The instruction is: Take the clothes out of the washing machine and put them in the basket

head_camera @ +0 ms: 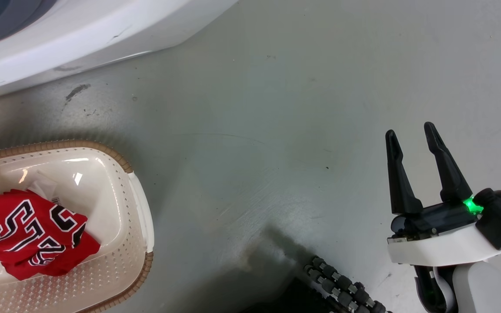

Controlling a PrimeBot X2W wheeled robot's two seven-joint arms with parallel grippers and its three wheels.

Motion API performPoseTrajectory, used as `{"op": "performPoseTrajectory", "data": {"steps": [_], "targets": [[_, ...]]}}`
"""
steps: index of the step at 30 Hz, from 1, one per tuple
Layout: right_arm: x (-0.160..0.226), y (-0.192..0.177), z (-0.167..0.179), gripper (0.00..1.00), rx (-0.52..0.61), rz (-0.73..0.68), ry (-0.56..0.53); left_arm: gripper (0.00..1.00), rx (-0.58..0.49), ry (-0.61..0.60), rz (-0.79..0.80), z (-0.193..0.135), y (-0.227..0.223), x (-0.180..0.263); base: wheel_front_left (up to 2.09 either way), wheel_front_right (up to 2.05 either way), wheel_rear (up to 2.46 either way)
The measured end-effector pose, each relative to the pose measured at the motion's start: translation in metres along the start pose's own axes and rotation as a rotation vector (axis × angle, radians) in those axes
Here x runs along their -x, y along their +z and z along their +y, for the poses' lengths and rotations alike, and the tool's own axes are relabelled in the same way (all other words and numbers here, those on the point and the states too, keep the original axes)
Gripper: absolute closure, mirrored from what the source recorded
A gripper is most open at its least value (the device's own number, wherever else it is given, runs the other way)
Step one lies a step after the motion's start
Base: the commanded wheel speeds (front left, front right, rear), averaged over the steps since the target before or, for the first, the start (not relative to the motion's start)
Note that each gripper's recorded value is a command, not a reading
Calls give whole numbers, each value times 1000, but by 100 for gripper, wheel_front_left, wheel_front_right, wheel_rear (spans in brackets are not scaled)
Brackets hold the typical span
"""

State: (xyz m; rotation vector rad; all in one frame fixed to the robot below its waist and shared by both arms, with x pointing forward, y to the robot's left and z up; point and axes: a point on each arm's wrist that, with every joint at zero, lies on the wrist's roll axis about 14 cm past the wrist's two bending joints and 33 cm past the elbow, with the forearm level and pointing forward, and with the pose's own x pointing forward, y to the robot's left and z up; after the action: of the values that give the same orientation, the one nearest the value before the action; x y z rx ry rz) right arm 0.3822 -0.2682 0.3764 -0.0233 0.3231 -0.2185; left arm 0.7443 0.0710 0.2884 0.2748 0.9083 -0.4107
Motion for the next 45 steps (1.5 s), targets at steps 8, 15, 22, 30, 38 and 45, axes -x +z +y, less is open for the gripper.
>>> {"op": "performPoseTrajectory", "data": {"steps": [8, 15, 22, 30, 38, 45], "targets": [[-7, 4, 6, 0, 10, -20, 23, 100, -12, -9, -134, -1, 19, 6, 0, 0, 0], [-14, 19, 13, 0, 44, -74, 56, 100, -74, -32, -337, -14, 43, 41, 0, 0, 0], [-11, 46, 18, 0, 65, -157, 78, 100, -62, -45, -526, -20, 53, 93, 0, 0, 0], [1, 68, 33, 0, 71, -229, 127, 100, -49, -2, -755, -18, 48, 160, 0, 0, 0], [19, 94, 43, 0, 63, -313, 162, 100, -1, 45, -836, -20, 19, 220, 0, 0, 0], [31, 111, 53, 0, 42, -367, 194, 100, 41, 94, -976, -22, 14, 289, 0, 0, 0]]}}
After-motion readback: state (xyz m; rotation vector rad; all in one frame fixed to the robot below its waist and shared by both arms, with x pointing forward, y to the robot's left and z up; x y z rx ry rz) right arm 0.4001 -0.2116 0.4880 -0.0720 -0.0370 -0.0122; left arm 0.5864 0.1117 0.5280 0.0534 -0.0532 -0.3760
